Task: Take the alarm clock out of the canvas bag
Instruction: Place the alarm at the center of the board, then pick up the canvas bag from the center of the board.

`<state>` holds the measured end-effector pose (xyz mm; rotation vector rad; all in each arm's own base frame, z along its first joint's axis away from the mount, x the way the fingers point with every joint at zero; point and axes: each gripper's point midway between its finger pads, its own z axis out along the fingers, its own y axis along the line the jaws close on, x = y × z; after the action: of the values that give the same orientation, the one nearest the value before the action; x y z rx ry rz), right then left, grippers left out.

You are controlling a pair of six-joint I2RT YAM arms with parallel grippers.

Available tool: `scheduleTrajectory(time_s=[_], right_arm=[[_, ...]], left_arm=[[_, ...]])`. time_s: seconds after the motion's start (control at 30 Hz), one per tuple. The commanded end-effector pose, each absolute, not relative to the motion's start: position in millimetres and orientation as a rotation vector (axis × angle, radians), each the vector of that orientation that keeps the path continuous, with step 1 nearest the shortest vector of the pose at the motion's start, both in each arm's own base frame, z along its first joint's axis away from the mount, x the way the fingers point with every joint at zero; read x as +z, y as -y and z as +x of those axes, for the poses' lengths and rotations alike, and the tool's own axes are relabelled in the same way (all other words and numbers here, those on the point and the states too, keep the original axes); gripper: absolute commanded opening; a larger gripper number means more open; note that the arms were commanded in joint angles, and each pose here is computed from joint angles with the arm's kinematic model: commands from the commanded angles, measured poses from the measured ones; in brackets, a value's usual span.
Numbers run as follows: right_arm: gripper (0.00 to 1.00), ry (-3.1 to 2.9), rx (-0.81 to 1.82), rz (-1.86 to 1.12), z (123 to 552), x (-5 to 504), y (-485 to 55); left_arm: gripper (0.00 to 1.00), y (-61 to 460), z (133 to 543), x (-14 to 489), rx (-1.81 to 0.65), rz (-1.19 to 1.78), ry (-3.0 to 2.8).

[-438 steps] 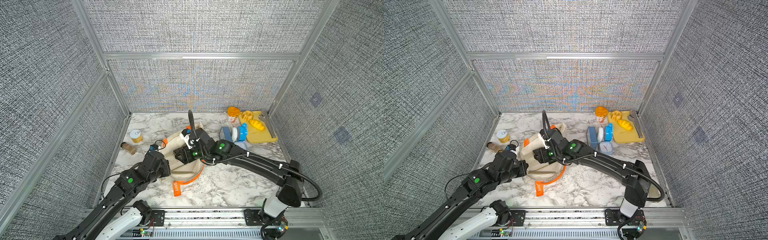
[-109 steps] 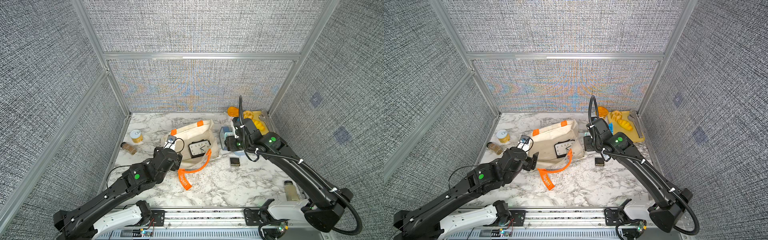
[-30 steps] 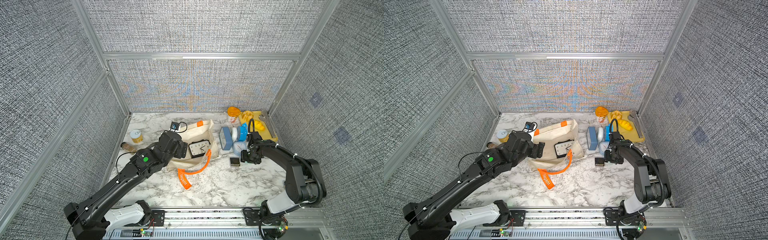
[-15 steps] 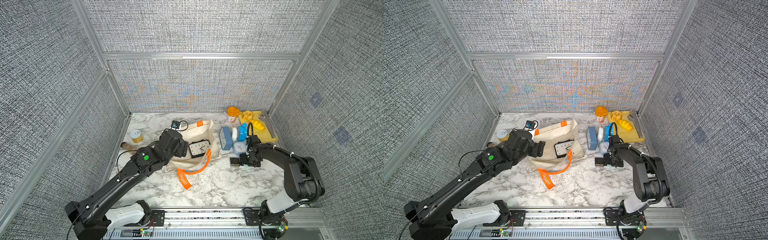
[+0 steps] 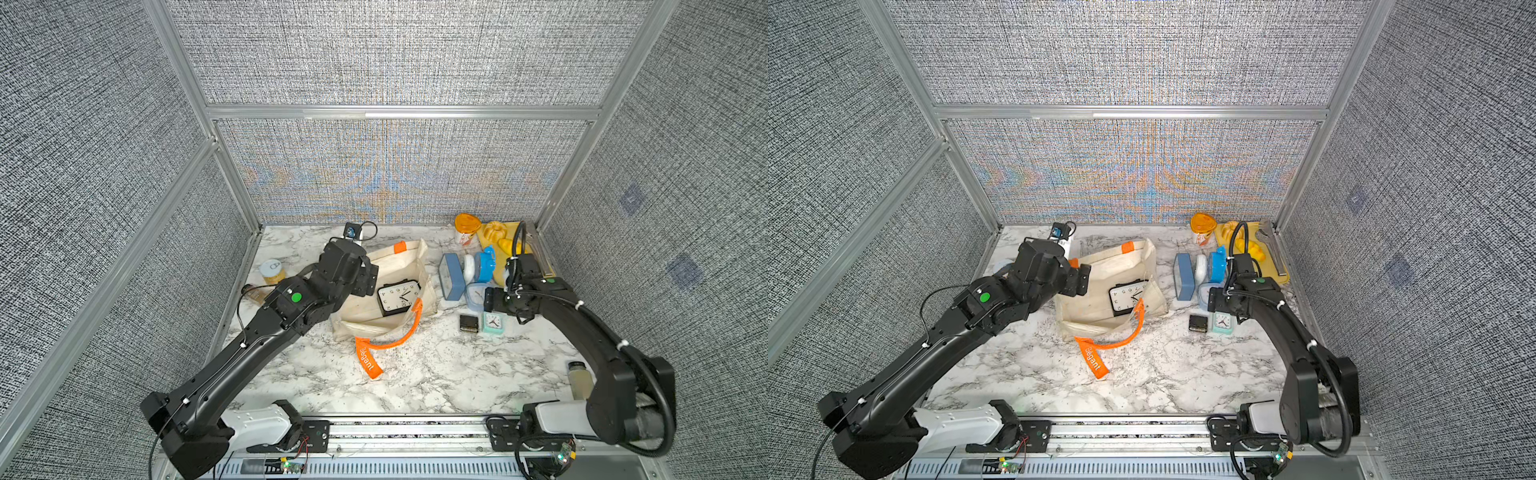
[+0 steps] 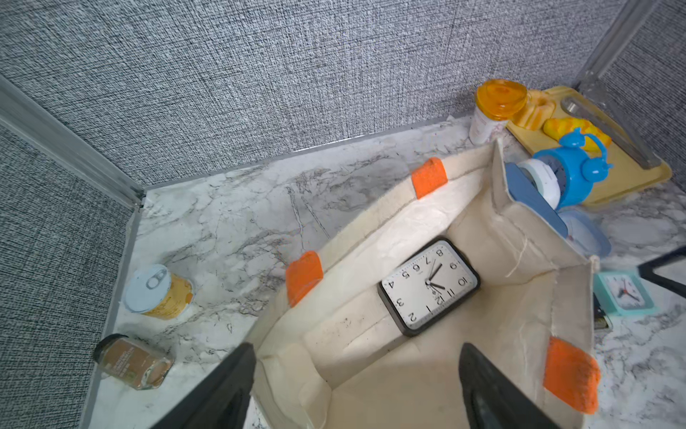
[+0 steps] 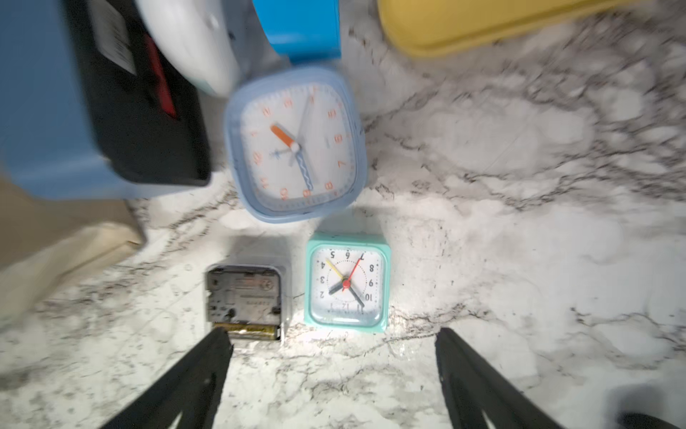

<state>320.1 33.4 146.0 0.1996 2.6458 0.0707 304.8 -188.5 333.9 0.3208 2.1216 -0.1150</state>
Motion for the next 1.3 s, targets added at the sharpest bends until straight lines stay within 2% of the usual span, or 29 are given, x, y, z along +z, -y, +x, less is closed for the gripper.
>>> scheduleTrajectory(time_s=[0.0, 0.17, 0.47, 0.63, 1.0, 1.07, 1.27], right_arm=[[0.90, -2.577, 0.222, 0.131, 316.1, 188.4, -56.0], [0.89, -2.503, 0.463, -0.107, 306.3, 238.6, -108.4], [0.89, -2.516, 0.648, -0.282, 278.2, 245.5, -165.0], [0.89, -2.537, 0.677, -0.309, 270.2, 239.0, -175.4], [0.89, -2.529, 0.680, -0.304, 269.1, 241.3, -175.7], [0.89, -2.528, 0.677, -0.303, 269.8, 241.3, -175.5], [0.89, -2.527, 0.646, -0.285, 272.6, 240.5, -172.0]], left_arm=[[0.87, 190.2, 321.7, 337.4, -0.124, 0.364, -2.130], [0.91, 194.4, 357.1, 326.2, -0.230, 0.451, -2.211], [0.91, 220.5, 390.5, 281.0, -0.424, 0.659, -2.305], [0.90, 230.4, 416.2, 273.3, -0.414, 0.727, -2.286], [0.85, 229.3, 441.7, 222.1, -0.317, 0.772, -2.373], [0.82, 232.0, 441.5, 217.1, -0.338, 0.780, -2.380], [0.53, 241.1, 426.7, 203.8, -0.434, 0.854, -2.400]])
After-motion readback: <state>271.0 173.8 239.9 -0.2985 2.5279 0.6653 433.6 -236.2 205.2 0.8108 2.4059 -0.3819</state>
